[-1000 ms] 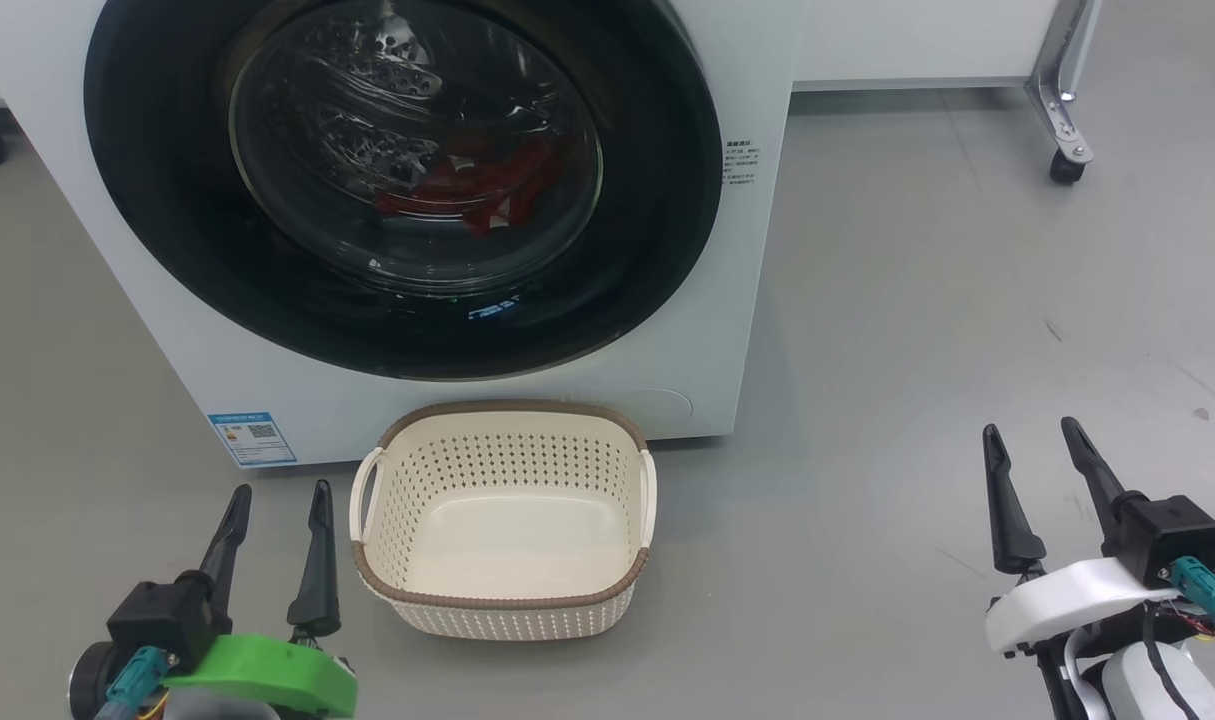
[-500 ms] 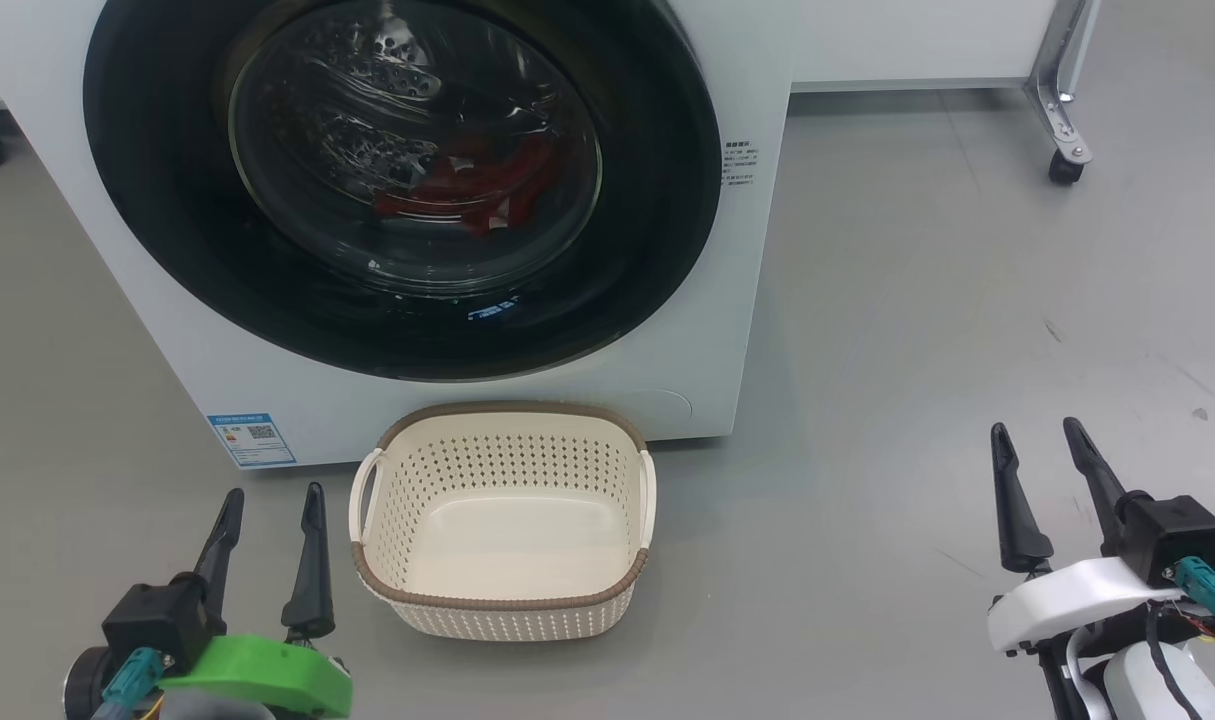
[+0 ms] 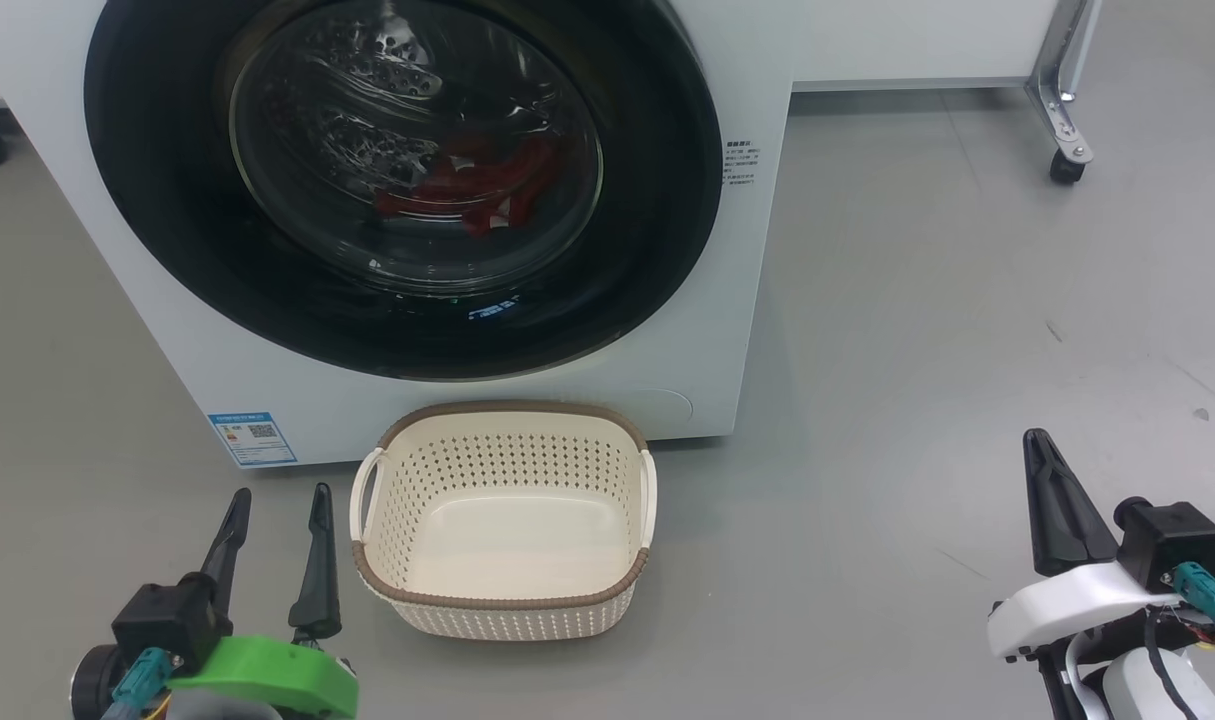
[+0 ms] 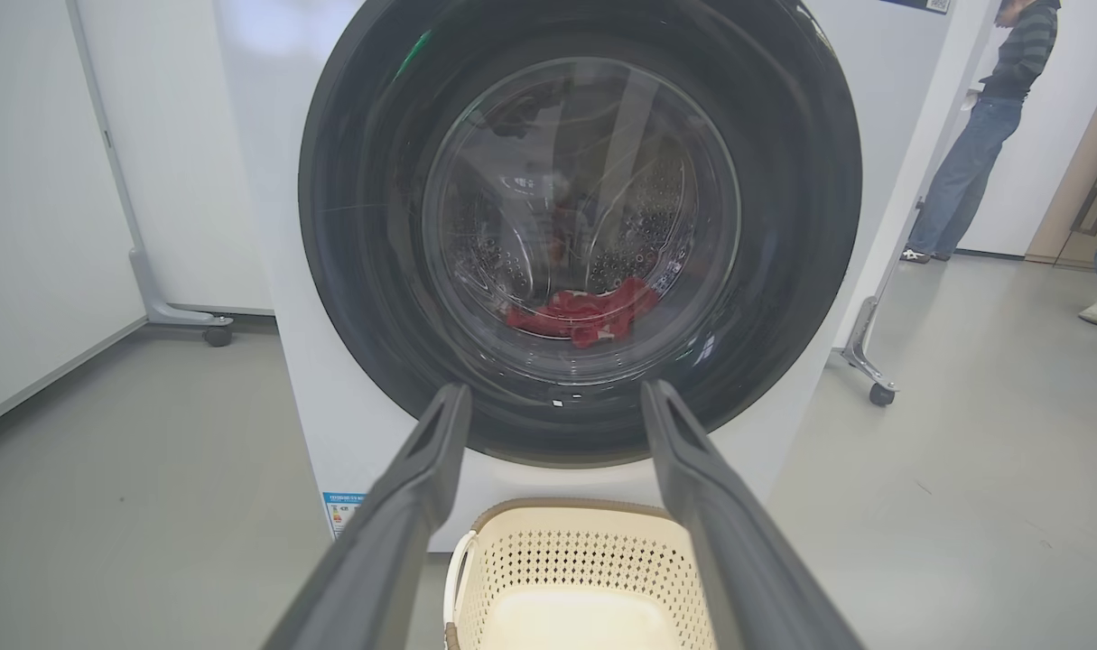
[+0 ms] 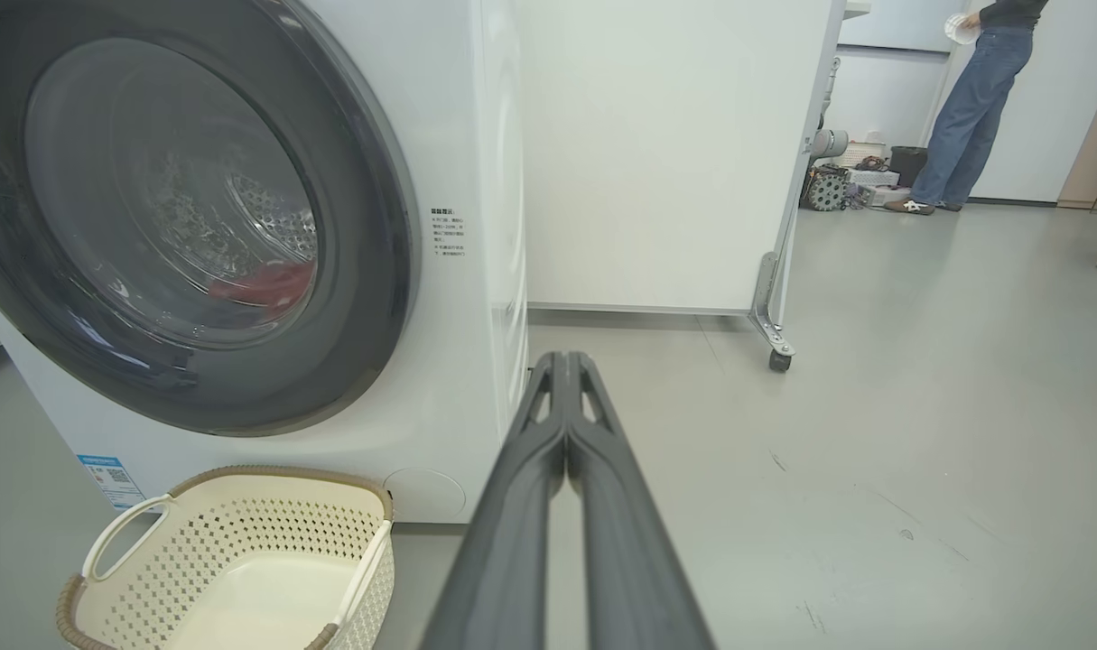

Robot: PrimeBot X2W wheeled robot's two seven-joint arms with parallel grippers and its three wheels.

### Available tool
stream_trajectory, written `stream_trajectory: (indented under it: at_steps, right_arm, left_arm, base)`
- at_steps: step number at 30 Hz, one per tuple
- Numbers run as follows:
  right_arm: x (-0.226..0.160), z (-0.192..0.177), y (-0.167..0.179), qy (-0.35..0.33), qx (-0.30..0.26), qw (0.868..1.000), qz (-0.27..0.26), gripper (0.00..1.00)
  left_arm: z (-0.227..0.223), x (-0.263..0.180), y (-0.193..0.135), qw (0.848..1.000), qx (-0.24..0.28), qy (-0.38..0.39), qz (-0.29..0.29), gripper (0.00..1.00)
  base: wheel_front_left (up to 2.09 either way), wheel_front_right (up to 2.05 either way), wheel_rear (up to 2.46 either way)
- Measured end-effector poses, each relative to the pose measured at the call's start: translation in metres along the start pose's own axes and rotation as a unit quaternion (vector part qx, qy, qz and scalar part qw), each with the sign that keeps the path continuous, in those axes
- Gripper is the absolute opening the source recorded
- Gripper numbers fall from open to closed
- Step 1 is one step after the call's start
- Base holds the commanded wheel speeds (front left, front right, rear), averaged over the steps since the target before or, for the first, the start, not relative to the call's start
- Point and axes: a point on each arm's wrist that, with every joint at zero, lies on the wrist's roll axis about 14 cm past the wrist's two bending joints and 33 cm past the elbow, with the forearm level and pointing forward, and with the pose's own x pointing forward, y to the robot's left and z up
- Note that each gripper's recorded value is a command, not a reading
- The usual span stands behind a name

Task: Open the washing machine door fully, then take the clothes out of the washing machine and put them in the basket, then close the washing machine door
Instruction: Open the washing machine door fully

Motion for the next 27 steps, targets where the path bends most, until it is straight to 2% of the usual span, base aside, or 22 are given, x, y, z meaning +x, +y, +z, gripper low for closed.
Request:
stream_trajectory:
  at_steps: [15,21,26,27]
  right_arm:
    - [0.003,-0.007,-0.001,0.005,0.044,0.999,-0.023,0.00]
    - [0.008,-0.017,0.002,0.016,0.112,0.993,-0.038,0.00]
    - [0.022,-0.019,0.005,0.017,0.191,0.980,-0.044,0.00]
    - [0.022,-0.019,0.005,0.017,0.191,0.980,-0.044,0.00]
  left_arm:
    - [-0.001,0.001,-0.001,1.000,0.006,0.001,-0.004,1.00]
    - [-0.005,0.006,-0.001,1.000,0.005,0.005,-0.005,1.00]
    - [-0.008,0.013,-0.001,1.000,0.003,0.009,-0.005,1.00]
    - [-0.008,0.013,-0.001,1.000,0.003,0.009,-0.005,1.00]
  base:
    - [0.00,0.00,0.00]
    - [0.00,0.00,0.00]
    - [0.00,0.00,0.00]
    - [0.00,0.00,0.00]
